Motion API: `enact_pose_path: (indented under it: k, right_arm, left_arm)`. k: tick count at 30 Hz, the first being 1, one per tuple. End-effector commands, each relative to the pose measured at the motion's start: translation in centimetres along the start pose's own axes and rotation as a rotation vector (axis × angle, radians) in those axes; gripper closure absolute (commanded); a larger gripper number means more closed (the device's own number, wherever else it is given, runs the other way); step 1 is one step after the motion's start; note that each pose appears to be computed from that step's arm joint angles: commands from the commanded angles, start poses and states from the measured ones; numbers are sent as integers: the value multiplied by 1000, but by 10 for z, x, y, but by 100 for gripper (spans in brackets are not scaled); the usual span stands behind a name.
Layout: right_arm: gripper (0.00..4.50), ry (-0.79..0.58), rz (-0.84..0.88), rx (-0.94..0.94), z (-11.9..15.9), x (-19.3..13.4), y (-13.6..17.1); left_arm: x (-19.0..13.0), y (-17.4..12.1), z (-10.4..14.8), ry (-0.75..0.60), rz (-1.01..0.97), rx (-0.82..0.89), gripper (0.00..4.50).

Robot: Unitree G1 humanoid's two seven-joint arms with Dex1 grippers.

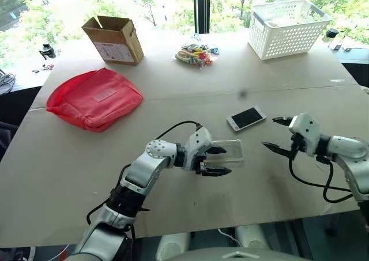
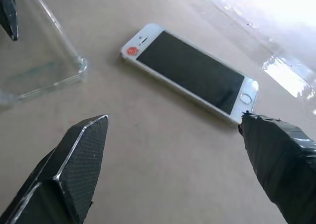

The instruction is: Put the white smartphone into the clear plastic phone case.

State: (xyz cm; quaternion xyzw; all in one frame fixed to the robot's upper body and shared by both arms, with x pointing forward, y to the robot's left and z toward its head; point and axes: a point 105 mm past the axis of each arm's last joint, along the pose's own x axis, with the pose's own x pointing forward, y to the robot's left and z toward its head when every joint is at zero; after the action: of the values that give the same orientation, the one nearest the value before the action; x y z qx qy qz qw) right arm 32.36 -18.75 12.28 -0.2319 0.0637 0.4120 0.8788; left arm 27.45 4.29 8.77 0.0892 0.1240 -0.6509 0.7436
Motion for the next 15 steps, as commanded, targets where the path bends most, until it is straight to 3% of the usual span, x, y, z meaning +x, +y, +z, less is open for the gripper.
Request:
enact_pose_path:
  k: [1, 4, 9, 15]
  right_arm:
    - [0, -34, 41, -11, 10, 11, -18]
    - [0, -19, 39, 15, 8, 32, -39]
    - [0, -67, 150, 139, 20, 63, -45]
    - [0, 1, 180, 283, 14, 82, -51]
  left_arm:
    - [-21, 14, 26, -47, 124, 106, 6]
    - [-45, 20, 40, -87, 191, 100, 6]
    - [-75, 14, 52, -87, 239, 91, 6]
    - [-92, 8, 56, -54, 269, 86, 6]
